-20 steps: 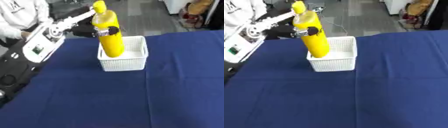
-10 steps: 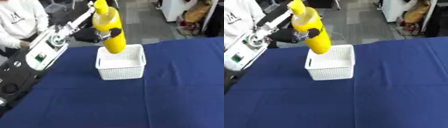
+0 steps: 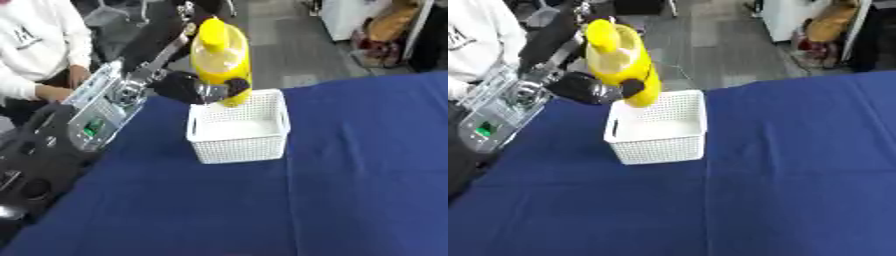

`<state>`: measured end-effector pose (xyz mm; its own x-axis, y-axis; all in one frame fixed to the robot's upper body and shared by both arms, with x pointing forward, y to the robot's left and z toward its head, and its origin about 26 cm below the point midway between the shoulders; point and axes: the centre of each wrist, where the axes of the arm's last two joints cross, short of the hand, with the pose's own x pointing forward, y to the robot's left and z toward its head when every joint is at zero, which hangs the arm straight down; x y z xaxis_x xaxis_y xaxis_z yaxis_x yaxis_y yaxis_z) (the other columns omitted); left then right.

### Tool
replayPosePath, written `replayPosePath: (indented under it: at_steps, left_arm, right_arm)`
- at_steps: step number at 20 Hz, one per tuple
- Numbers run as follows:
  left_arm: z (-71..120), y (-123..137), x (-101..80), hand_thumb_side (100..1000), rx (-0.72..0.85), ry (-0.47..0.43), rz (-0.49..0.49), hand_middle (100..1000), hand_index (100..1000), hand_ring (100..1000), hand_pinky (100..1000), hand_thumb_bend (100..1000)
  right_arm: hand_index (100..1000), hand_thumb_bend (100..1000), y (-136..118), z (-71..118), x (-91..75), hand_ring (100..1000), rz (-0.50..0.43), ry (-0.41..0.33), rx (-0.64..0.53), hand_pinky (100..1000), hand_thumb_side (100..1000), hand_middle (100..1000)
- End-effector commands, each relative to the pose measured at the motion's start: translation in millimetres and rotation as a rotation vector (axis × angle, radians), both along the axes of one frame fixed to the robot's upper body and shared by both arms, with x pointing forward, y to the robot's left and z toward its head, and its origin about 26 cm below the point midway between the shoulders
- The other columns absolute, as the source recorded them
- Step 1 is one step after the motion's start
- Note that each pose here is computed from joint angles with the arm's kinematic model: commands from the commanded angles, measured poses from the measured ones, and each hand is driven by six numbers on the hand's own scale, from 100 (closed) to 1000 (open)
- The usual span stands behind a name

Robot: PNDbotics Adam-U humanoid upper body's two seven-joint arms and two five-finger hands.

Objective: Pick up objects on the table and place them in the box.

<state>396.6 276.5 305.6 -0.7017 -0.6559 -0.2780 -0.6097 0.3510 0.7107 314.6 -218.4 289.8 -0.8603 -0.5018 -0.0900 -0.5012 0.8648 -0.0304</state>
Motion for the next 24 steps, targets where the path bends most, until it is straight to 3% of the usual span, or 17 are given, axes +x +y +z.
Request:
replayPosePath:
  at_steps: [1,12,15,16,17,18,19,20,21,24]
  left_arm:
    - [12.4,12,0.4,738,0.038,-0.103,0.021,100,206,100,100,214]
    - [5.6,36,8.8,746,0.053,-0.111,0.086,100,223,100,100,213]
    - [1.3,42,11.6,753,0.030,-0.080,0.116,100,304,100,100,191]
    - [-0.1,44,12.7,752,0.016,-0.062,0.124,100,287,100,100,196]
    - [-1.3,45,13.5,768,0.005,-0.042,0.133,139,371,120,100,171]
    - [-3.0,47,14.7,768,-0.009,-0.015,0.146,139,371,120,100,171]
    - [-4.5,49,15.8,800,-0.022,0.016,0.162,254,461,222,100,162]
    - [-5.3,50,16.6,789,-0.032,0.049,0.179,225,436,197,100,158]
    - [-6.1,51,17.2,871,-0.039,0.082,0.199,408,571,359,100,185]
    - [-7.3,55,19.0,960,-0.059,0.183,0.278,510,633,434,100,215]
  right_arm:
    - [448,100,4,8.9,-3.8,254,0.016,-0.037,-0.004,191,866,317]
    - [446,100,9,12.9,-4.2,253,0.037,-0.058,-0.020,196,867,317]
    - [446,100,9,12.7,-4.2,252,0.036,-0.062,-0.025,198,866,317]
    - [446,100,9,12.7,-4.2,252,0.036,-0.063,-0.027,198,866,317]
    - [446,100,9,12.6,-4.2,252,0.036,-0.064,-0.029,199,866,317]
    - [446,100,9,12.5,-4.2,252,0.036,-0.065,-0.031,199,866,317]
    - [446,100,9,12.4,-4.2,252,0.036,-0.065,-0.033,200,866,317]
    - [446,100,9,12.4,-4.2,252,0.036,-0.066,-0.034,200,866,317]
    - [446,100,9,12.5,-4.2,252,0.036,-0.067,-0.035,200,865,317]
    - [446,100,9,12.7,-4.2,252,0.036,-0.070,-0.038,201,866,317]
